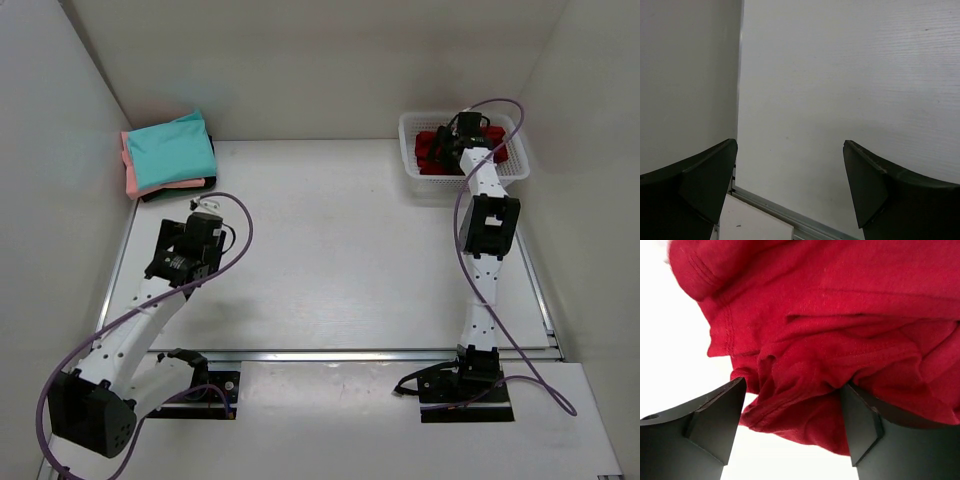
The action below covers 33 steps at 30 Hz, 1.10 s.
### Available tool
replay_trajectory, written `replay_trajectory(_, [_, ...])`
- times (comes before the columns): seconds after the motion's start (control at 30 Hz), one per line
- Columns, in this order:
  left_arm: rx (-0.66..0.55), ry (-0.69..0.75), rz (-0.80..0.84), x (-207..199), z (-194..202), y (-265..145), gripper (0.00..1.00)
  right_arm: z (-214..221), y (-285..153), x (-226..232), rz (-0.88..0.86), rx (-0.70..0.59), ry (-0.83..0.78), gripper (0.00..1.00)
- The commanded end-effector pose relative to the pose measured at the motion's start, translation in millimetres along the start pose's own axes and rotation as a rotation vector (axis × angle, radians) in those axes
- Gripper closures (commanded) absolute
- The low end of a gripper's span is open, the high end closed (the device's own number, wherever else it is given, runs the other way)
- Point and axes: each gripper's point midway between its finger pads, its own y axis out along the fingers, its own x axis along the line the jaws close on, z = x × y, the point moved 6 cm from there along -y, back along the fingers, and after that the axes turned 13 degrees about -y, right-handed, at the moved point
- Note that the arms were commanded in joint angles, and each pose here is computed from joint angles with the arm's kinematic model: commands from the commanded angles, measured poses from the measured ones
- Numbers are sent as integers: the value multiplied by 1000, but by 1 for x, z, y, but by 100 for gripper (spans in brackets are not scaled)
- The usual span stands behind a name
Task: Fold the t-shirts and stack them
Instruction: Grab crumpled tshirt from bin with the right arm, then move the tshirt to the center of the board
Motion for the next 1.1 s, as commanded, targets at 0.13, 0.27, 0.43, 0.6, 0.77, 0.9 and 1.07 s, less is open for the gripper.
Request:
replay_trajectory(0.13, [-280,-147,158,5,-43,-26,2,4,5,0,-39,13,61,100])
replay_trajectory(0.27, [-257,-262,235,12,-42,-19,2,-45,-23,10,-65,-143,28,100])
replay_trajectory(0.43, [-301,-319,315,5,-58,-26,1,-122,-104,34,-106,-402,-40,100])
replay_trajectory(0.6, [-332,-377,526,-10,-84,-34,2,-186,-232,66,-181,-672,-118,100])
replay_trajectory(0.77, [-377,-485,654,-29,-101,-44,1,-179,-321,109,-293,-735,-189,100])
replay_trajectory(0.9, [-381,-540,726,-42,-112,-43,1,-128,-405,167,-450,-729,-266,100])
replay_trajectory(1.07, [-340,-618,725,-34,-140,-50,1,-73,-476,222,-639,-724,-349,100])
